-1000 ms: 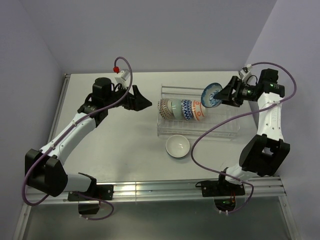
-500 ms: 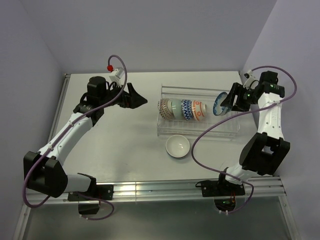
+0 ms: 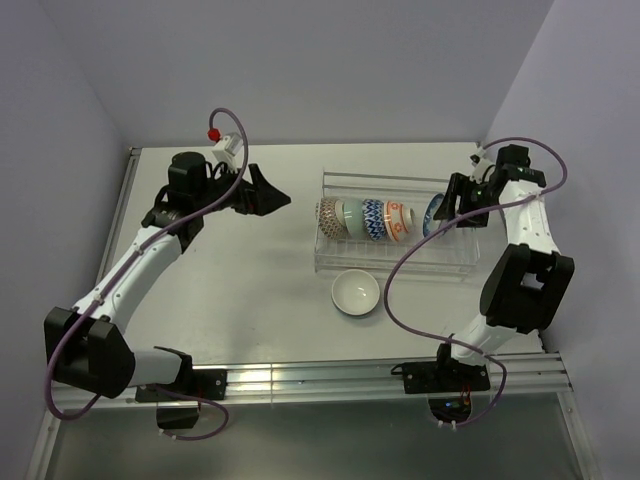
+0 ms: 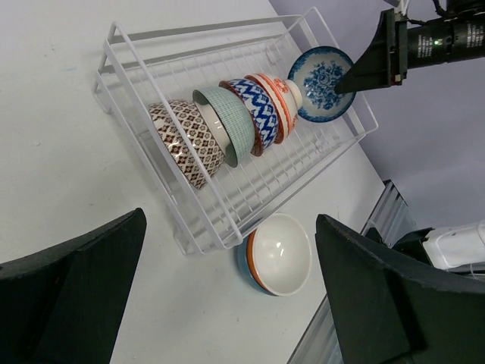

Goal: Load the bowls into the dish rack

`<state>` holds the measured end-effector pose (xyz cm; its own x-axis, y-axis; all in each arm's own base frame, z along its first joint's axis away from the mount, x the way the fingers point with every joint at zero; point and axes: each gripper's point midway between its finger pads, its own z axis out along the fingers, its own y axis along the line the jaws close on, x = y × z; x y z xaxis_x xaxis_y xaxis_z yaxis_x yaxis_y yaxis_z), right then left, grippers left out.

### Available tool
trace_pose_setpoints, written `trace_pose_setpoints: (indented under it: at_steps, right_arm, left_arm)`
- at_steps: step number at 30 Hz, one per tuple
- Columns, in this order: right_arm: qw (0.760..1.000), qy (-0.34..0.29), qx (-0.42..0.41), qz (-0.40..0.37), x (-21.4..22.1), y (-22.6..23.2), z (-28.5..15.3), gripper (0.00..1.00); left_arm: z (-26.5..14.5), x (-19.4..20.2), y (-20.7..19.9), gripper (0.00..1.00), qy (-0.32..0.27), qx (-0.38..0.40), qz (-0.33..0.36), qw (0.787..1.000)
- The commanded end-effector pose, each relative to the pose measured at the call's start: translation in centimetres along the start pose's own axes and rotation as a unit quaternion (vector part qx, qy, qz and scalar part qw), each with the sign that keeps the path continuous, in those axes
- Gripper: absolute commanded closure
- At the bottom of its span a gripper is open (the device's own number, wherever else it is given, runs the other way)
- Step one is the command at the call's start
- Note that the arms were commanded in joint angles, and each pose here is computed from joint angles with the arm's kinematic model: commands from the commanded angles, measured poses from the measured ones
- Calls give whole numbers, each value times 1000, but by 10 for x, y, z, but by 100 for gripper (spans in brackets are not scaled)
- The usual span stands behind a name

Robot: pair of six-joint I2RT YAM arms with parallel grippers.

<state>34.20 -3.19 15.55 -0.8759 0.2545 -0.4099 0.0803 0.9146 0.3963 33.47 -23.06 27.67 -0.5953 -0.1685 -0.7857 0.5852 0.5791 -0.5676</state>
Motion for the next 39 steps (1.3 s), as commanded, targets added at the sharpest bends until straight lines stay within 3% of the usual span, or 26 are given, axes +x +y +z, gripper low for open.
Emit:
trace_pose_setpoints:
  at_steps: [1, 29, 33, 36, 37, 39]
  right_arm:
    - [999, -28, 6, -22, -19, 3, 7, 100]
    - [991, 12, 88, -98, -13, 18, 36, 100]
    - [990, 24, 91, -102, -11, 20, 40, 89]
    - [990, 24, 90, -106, -12, 23, 38, 72]
    - [990, 24, 88, -108, -13, 25, 38, 61]
    - [990, 24, 88, -111, -13, 27, 36, 53]
  left_arm:
    - [-10, -11, -14, 1, -18, 17, 18, 1000]
    - [-11, -11, -9, 0, -17, 16, 18, 1000]
    - [-12, -13, -10, 1, -17, 16, 22, 999]
    - [-13, -14, -11, 0, -18, 17, 25, 999]
    - [-13, -13, -11, 1, -18, 16, 24, 999]
    - [-13, -15, -12, 0, -18, 18, 27, 999]
